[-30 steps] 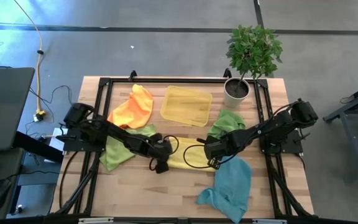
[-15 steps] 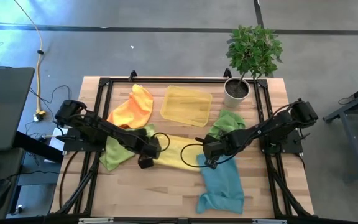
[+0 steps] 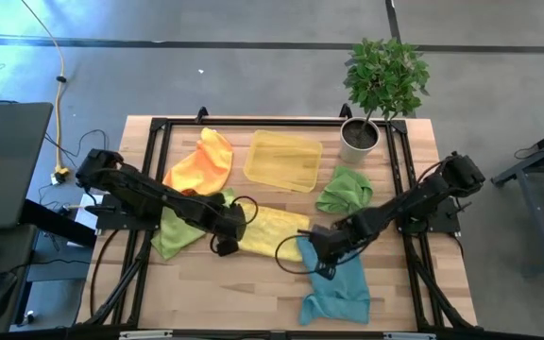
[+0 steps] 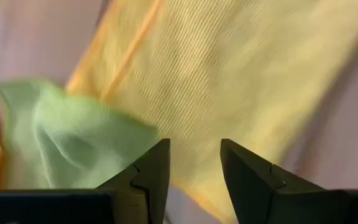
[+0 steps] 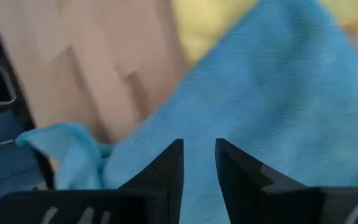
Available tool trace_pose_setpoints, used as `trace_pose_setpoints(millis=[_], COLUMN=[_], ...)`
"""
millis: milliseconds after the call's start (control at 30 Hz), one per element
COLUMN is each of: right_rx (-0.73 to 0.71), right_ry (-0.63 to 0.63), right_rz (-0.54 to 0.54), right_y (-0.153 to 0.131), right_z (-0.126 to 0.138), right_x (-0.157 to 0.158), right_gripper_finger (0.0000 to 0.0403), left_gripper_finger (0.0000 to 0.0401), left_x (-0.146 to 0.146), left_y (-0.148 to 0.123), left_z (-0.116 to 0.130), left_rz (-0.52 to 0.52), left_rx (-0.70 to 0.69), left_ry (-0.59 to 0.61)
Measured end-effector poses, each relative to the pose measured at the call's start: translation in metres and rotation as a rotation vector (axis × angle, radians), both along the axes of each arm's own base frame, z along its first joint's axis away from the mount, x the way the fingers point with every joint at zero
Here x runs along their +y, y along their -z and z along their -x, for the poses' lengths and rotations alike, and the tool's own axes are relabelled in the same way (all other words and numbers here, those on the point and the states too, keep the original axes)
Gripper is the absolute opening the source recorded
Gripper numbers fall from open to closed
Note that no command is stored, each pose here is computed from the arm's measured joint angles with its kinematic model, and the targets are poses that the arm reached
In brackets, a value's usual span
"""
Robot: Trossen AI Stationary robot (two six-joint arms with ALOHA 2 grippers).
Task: Fold microfiber towels
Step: Fold the yellow microfiber towel
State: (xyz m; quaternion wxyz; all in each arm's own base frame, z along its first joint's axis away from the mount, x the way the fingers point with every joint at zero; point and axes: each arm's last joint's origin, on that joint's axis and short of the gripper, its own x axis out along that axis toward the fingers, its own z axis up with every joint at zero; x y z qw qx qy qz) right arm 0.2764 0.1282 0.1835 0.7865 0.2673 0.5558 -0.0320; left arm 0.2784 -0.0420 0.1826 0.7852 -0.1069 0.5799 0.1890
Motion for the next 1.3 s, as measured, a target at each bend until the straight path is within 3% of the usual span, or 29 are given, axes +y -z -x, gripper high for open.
trace_pose_setpoints(millis=[133,467,800,900,1100,1300], right_rx=[0.012,0.248,0.731,0.811,0.696,0.237], right_ry=[-0.011,-0.065,-0.089,-0.082,-0.087,-0.008], right_rz=[0.037,-0.007,0.198,0.231,0.215,0.289], right_y=[0.008,0.038,0.035,0.028,0.001,-0.028], right_z=[0.001,0.007,0.056,0.064,0.061,0.043], right_x=[0.007,0.011,-0.005,-0.009,-0.009,-0.011], right_gripper_finger=[0.0083,0.0083,0.0083,0.0083,0.0083,0.0083], left_gripper_finger=[0.0133,0.0133,0.0133,0.0133,0.0133,0.0133], left_x=[-0.001,-0.004,-0.012,-0.015,-0.017,-0.018], left_y=[-0.027,-0.088,-0.099,-0.099,-0.098,-0.098], left_z=[-0.007,-0.012,-0.004,-0.003,-0.002,-0.001], left_rz=[0.009,0.069,0.080,0.082,0.137,0.135], left_rx=[-0.094,-0.307,-0.330,-0.331,-0.309,-0.288], left_ry=[0.030,0.039,0.070,0.081,0.109,0.175])
